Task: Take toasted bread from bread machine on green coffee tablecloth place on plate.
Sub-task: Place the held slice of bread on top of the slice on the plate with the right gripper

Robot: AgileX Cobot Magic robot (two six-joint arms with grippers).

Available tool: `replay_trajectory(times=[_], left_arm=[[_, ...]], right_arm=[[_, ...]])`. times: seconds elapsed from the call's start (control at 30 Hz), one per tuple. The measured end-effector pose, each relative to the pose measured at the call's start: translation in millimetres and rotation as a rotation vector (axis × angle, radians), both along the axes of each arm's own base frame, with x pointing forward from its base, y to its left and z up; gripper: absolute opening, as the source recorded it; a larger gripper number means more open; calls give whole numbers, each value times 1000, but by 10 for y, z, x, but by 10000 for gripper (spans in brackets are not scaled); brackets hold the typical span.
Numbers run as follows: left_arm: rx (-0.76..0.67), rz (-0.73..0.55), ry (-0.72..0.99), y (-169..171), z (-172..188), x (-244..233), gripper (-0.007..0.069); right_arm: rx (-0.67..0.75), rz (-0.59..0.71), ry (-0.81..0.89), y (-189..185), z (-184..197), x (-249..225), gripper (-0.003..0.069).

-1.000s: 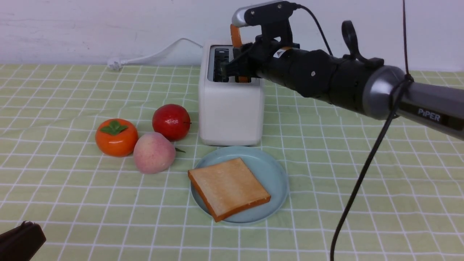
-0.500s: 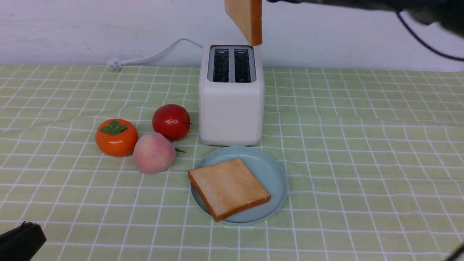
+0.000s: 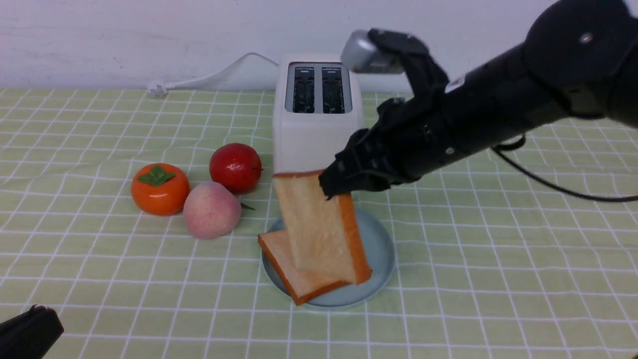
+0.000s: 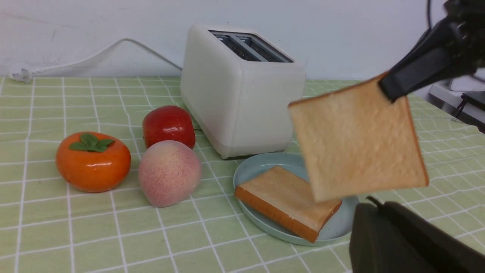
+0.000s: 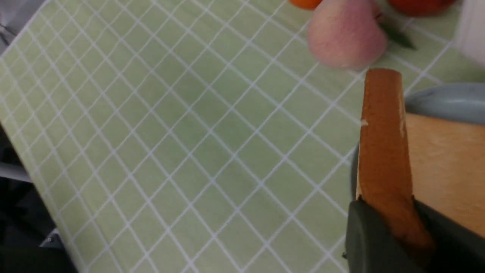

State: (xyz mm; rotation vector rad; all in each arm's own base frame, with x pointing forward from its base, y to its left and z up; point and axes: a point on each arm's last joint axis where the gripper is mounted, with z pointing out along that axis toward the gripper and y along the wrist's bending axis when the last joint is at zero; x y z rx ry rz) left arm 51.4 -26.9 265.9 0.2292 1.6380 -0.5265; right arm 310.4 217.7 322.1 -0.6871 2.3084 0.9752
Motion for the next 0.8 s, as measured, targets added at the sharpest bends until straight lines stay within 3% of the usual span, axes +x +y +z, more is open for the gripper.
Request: replay_trajectory(times=[0.3, 0.6, 0.73, 0.8], left_arm=[[2, 0, 4, 0, -4, 0, -2], [3, 0, 7, 0, -7, 0, 1], [3, 0, 7, 0, -7, 0, 3], [3, 0, 7, 0, -7, 0, 3]], right_arm=[[204, -83, 181, -133, -500, 494, 96], [209, -143, 257, -238, -826, 690, 109], [151, -147, 230, -270, -865, 702, 225], [86, -140, 195, -334, -890, 712, 350]])
